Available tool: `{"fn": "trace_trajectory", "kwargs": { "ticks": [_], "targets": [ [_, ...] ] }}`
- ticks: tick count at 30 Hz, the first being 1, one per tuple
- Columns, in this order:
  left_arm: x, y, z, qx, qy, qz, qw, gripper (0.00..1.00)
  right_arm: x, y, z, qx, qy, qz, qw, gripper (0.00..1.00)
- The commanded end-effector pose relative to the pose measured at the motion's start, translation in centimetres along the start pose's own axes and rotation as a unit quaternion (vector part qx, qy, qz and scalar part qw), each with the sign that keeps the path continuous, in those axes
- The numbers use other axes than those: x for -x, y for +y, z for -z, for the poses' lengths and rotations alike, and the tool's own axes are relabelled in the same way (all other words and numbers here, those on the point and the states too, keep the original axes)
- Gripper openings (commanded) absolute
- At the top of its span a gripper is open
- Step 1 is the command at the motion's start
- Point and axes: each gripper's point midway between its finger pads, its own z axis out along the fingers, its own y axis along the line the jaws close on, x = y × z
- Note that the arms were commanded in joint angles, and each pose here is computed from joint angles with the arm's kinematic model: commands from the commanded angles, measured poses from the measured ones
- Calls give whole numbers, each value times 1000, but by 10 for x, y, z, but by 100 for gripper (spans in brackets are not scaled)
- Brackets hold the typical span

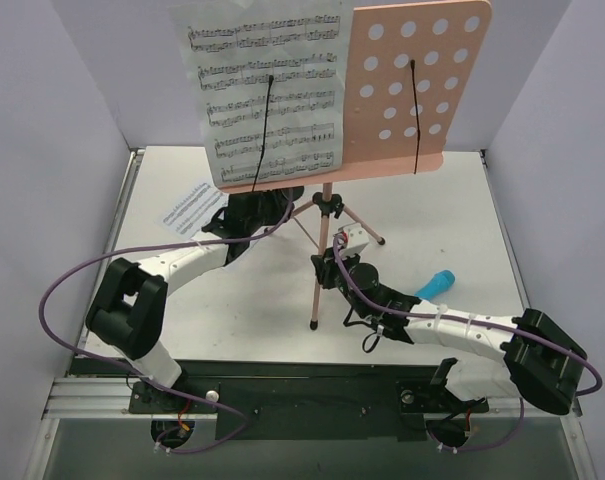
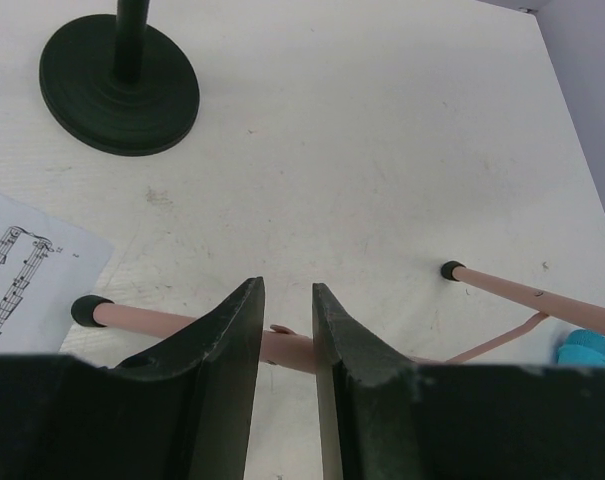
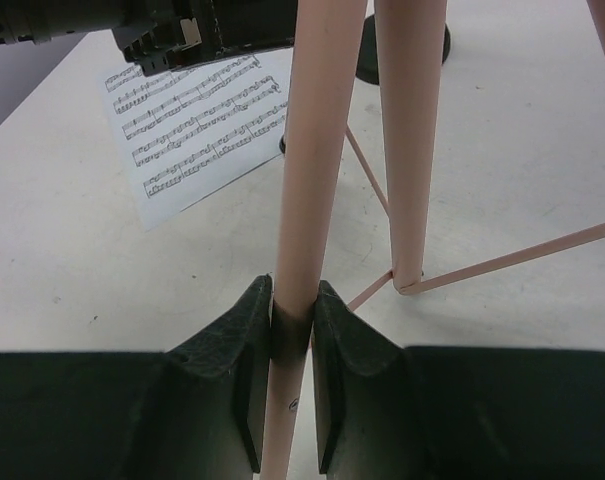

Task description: Set up the instrument practice props

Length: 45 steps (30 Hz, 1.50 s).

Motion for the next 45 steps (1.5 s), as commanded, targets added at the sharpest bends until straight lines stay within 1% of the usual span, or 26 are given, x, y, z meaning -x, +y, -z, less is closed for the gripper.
{"fn": "trace_trajectory", "kwargs": {
  "ticks": [1, 2, 5, 8, 12, 14, 15, 16, 17, 19, 22, 23, 26, 27, 30, 31, 32, 33, 34, 35, 36, 39, 42, 44, 45],
  "targets": [
    [-13, -27, -2, -38, 26, -6, 999, 36, 15, -19, 12, -39, -28, 24, 999, 6],
    [-15, -25, -2, -36, 30, -7, 999, 36, 17, -20, 15, -40, -29, 23, 999, 6],
    [-19, 0, -4, 4, 37, -3, 999, 36, 17, -22, 19, -39, -27, 25, 999, 6],
    [-27, 36, -9, 44, 56, 26, 997, 36, 17, -23, 23, -36, -27, 25, 999, 6],
    [-35, 66, -5, 71, 63, 52, 994, 36, 16, -28, 29, -41, -29, 23, 998, 7],
    [-36, 73, 1, 81, 63, 54, 993, 36, 15, -30, 32, -42, -26, 22, 999, 15],
    [-38, 77, 4, 87, 63, 54, 993, 36, 18, -30, 33, -42, -30, 20, 998, 28],
    [-35, 77, 9, 88, 57, 53, 993, 36, 15, -31, 35, -43, -23, 24, 999, 34],
    [-34, 81, 12, 96, 53, 53, 993, 36, 19, -29, 37, -38, -26, 22, 999, 44],
    [-27, 85, 23, 104, 41, 51, 992, 36, 22, -27, 44, -34, -26, 26, 999, 52],
    [-19, 111, 32, 132, 37, 69, 988, 36, 26, -18, 58, -15, -24, 37, 999, 58],
    [-18, 116, 32, 133, 39, 76, 987, 36, 34, -15, 64, -8, -33, 36, 999, 61],
    [-9, 142, 33, 153, 31, 95, 983, 36, 35, -8, 79, 7, -26, 45, 999, 64],
    [-9, 146, 30, 157, 31, 96, 982, 36, 40, -6, 85, 13, -33, 38, 999, 64],
    [5, 152, 18, 161, 15, 98, 982, 36, 37, -3, 93, 21, -27, 31, 999, 65],
    [-1, 161, 13, 176, 22, 101, 979, 35, 35, -3, 95, 23, -26, 26, 999, 65],
    [8, 160, 9, 178, 16, 104, 978, 34, 34, -1, 97, 25, -26, 25, 999, 65],
    [-2, 170, 6, 195, 31, 112, 974, 34, 32, -1, 97, 24, -25, 22, 999, 65],
    [3, 170, 2, 200, 28, 117, 972, 33, 30, -1, 97, 21, -24, 20, 999, 65],
    [-7, 178, -1, 212, 41, 132, 967, 32, 28, 0, 98, 23, -20, 21, 999, 65],
    [-5, 178, -4, 212, 42, 138, 967, 31, 26, 0, 98, 21, -19, 19, 999, 65],
    [-21, 190, -8, 233, 57, 165, 957, 30, 24, 4, 98, 25, -17, 19, 999, 65],
    [-37, 203, -4, 261, 63, 169, 948, 30, 22, 4, 98, 26, -14, 21, 999, 65],
    [-39, 212, 4, 283, 53, 165, 943, 31, 20, 4, 99, 26, -11, 23, 999, 65],
    [-50, 217, 14, 302, 70, 165, 936, 31, 21, 3, 99, 26, -12, 22, 999, 65]
  ]
}}
